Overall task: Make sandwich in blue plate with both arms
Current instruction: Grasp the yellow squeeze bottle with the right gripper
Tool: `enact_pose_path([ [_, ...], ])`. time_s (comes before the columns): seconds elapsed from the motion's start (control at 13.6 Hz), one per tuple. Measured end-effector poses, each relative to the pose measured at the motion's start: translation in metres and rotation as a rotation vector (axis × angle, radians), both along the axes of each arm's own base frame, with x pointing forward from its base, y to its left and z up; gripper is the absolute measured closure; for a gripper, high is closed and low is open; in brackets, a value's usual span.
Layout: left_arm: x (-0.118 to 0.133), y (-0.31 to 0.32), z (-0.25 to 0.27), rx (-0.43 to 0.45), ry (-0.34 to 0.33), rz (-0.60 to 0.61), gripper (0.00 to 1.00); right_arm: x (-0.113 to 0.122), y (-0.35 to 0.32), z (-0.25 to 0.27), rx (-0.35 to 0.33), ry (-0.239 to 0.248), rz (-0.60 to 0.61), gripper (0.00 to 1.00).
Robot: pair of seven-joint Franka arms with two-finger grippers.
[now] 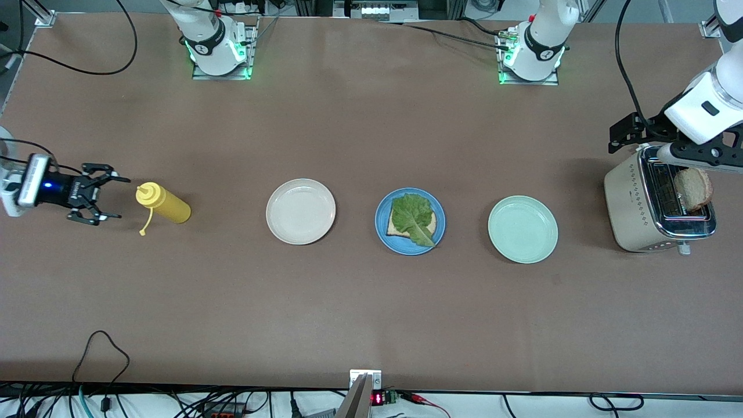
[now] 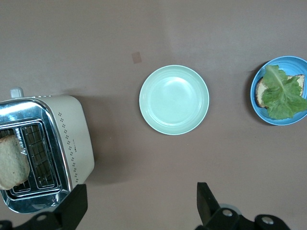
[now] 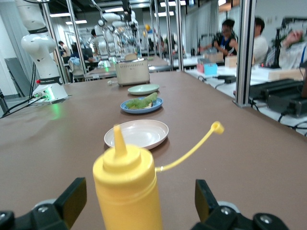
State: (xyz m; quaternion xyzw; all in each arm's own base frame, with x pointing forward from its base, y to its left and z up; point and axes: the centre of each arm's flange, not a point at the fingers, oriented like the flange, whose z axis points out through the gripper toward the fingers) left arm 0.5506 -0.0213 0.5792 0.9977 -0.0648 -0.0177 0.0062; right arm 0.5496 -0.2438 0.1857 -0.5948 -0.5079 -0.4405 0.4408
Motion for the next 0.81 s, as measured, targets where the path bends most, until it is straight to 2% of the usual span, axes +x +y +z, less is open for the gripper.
enact_pose_path([
  [0.15,0.0,0.0,0.0,0.0,0.004,0.0,0.0,-0.004,0.005,-0.028,0.041,-0.037,0.003,0.0],
  [0.52,-0.001,0.0,0.0,0.0,0.006,0.001,0.0,-0.011,0.019,-0.07,0.094,-0.124,0.032,0.0],
  [0.81,-0.001,0.0,0.001,0.0,0.005,0.001,0.0,-0.008,0.029,-0.072,0.126,-0.149,0.056,0.0],
])
